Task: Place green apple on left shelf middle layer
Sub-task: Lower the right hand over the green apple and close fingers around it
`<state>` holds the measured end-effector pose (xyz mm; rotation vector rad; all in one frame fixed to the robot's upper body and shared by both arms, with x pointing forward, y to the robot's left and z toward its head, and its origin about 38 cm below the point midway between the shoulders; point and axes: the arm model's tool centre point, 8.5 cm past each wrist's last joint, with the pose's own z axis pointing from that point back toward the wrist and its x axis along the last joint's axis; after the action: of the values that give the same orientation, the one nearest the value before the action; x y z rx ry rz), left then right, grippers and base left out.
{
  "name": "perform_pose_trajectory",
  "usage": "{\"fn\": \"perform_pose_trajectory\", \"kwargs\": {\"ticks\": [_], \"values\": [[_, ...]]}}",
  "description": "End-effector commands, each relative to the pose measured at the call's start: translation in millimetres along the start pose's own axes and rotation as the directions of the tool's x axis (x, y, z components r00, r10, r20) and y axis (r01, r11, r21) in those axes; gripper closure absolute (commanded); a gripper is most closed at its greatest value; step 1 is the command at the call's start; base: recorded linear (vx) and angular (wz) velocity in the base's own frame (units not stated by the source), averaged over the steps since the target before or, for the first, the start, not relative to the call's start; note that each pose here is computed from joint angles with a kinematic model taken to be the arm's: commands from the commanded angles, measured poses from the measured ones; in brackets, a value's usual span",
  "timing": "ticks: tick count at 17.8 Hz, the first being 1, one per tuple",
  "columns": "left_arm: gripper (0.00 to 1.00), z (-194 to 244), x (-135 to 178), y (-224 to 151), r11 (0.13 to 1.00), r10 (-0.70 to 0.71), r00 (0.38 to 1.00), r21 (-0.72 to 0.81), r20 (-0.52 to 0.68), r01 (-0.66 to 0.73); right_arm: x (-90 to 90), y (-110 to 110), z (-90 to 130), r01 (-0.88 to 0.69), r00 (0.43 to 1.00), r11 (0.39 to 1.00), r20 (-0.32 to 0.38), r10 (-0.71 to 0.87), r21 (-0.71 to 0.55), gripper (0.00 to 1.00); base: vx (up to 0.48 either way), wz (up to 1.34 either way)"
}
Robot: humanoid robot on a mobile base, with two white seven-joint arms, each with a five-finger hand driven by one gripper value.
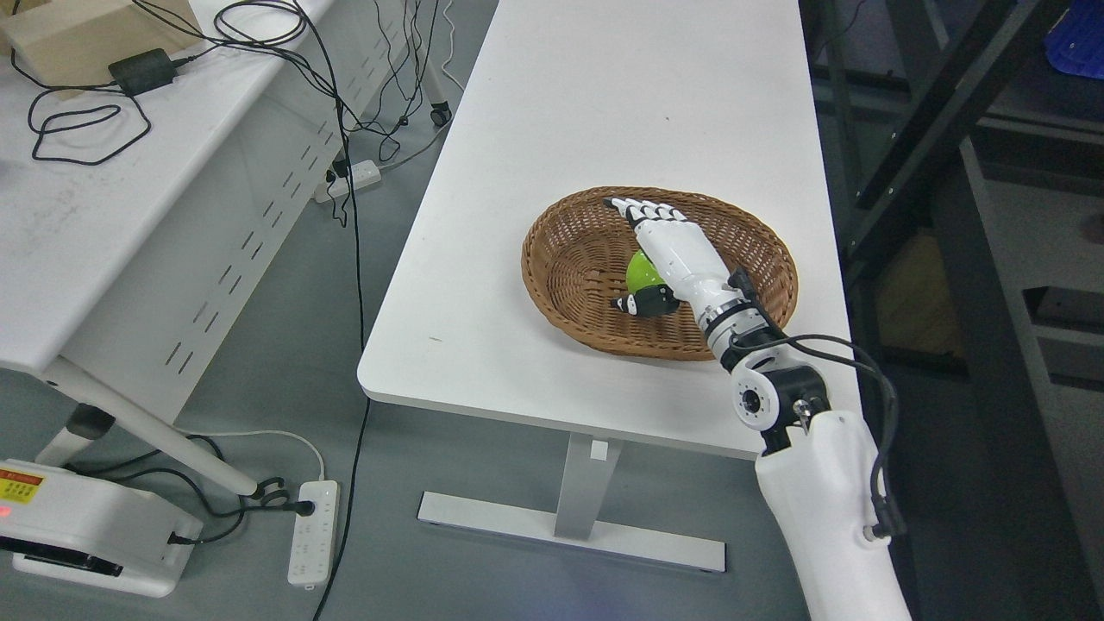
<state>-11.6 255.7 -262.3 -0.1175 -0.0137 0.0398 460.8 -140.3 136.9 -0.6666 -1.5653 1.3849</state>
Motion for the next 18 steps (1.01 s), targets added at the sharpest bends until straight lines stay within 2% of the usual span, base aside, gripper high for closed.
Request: {"fn": "perform_pose_trajectory", "kwargs": {"ticks": [1, 4, 6, 14, 16, 18], "values": [[0.0, 2.2, 0.4, 11.0, 1.0, -0.001, 1.0, 0.017, 0.0, 0.001, -33.7, 19.3, -8.7, -0.046, 0.997, 0.993, -0.063, 0.053, 0.112, 0.0, 0.012, 0.0], [0.0, 2.2, 0.4, 11.0, 1.0, -0.001, 1.0, 0.017, 0.0, 0.001, -52.7, 15.1, -1.9, -0.076, 0.992, 0.989, -0.089, 0.087, 0.126, 0.01, 0.007, 0.0], [0.0, 2.2, 0.4, 11.0, 1.0, -0.001, 1.0, 0.017, 0.0, 0.001, -58.4, 15.8, 1.8, -0.1, 0.99, 0.985, -0.09, 0.113, 0.141, 0.02, 0.0, 0.0], [0.0, 2.2, 0.4, 11.0, 1.0, -0.001, 1.0, 0.017, 0.0, 0.001, -56.3, 35.0, 5.2, -0.138, 0.986, 0.969, -0.059, 0.153, 0.204, 0.05, 0.019, 0.0], [0.0, 2.2, 0.4, 11.0, 1.0, -0.001, 1.0, 0.017, 0.0, 0.001, -57.4, 36.0, 5.1, -0.137, 0.986, 0.968, -0.06, 0.153, 0.208, 0.13, 0.02, 0.0], [0.0, 2.2, 0.4, 11.0, 1.0, -0.001, 1.0, 0.017, 0.0, 0.001, -58.5, 37.7, 5.8, -0.135, 0.987, 0.968, -0.061, 0.151, 0.212, 0.27, 0.008, 0.0]]}}
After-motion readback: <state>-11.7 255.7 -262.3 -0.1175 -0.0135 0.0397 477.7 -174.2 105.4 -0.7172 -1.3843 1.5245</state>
